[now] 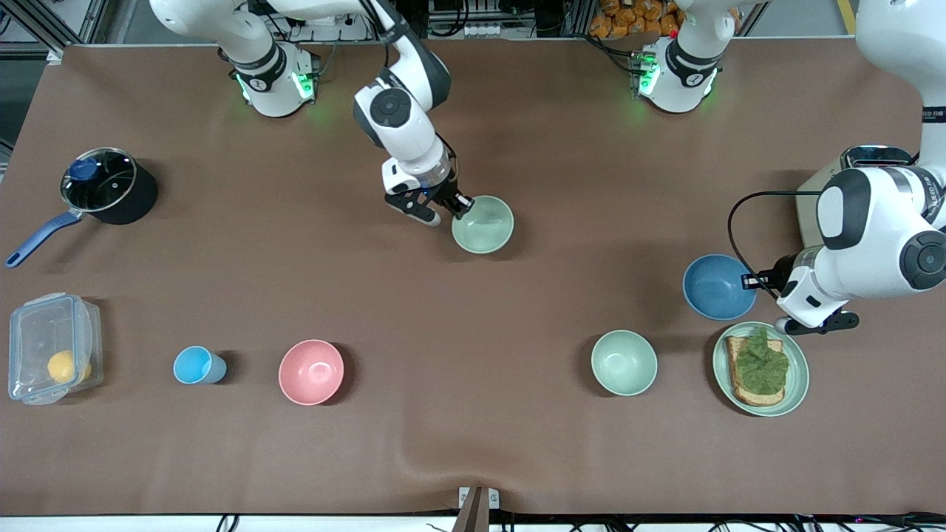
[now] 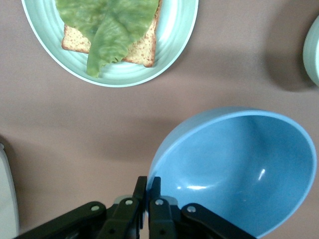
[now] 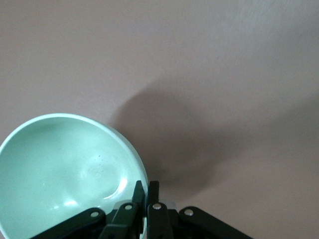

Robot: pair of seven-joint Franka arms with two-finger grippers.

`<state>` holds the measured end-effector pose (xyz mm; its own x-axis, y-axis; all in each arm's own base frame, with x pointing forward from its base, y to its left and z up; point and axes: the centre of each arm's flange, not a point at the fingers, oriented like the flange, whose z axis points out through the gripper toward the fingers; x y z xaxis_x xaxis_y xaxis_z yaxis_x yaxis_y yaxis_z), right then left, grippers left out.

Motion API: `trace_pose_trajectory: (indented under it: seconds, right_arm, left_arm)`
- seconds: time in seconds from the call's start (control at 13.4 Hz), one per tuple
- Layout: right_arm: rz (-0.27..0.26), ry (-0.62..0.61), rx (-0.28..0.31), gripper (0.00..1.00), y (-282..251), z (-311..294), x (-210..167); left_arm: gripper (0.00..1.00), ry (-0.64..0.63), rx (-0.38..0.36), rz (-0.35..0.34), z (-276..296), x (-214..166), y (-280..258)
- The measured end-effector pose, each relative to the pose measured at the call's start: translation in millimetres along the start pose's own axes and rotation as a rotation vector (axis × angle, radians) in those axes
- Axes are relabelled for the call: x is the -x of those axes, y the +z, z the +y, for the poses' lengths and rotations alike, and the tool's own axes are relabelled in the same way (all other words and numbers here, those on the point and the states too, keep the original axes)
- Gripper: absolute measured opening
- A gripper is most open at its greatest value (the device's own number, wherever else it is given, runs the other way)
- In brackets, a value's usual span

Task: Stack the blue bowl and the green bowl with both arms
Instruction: 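Carry the green bowl with the right gripper toward the table center, then lower the green bowl onto the table and open the right gripper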

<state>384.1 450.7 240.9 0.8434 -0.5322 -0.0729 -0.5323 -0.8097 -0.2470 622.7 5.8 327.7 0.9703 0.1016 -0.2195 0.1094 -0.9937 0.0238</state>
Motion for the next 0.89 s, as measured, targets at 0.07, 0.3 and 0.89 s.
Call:
trace_pose_trajectory:
  seconds: [0.07, 0.3, 0.89]
  right_arm:
    - [0.005, 0.002, 0.006, 0.04, 8.8, 1.8, 6.0]
    - [0.038, 0.013, 0.028, 0.04, 23.2, 5.1, 13.7]
    - [0.08, 0.01, 0.036, 0.04, 30.3, 1.9, 19.0]
  left_arm:
    - [0.05, 0.003, 0.0, -0.002, 2.6, 0.2, -1.8]
    - [0.05, -0.023, 0.002, -0.008, 13.8, 0.8, -11.7]
    - [0.05, -0.041, 0.008, -0.002, 47.0, 5.3, -23.3]
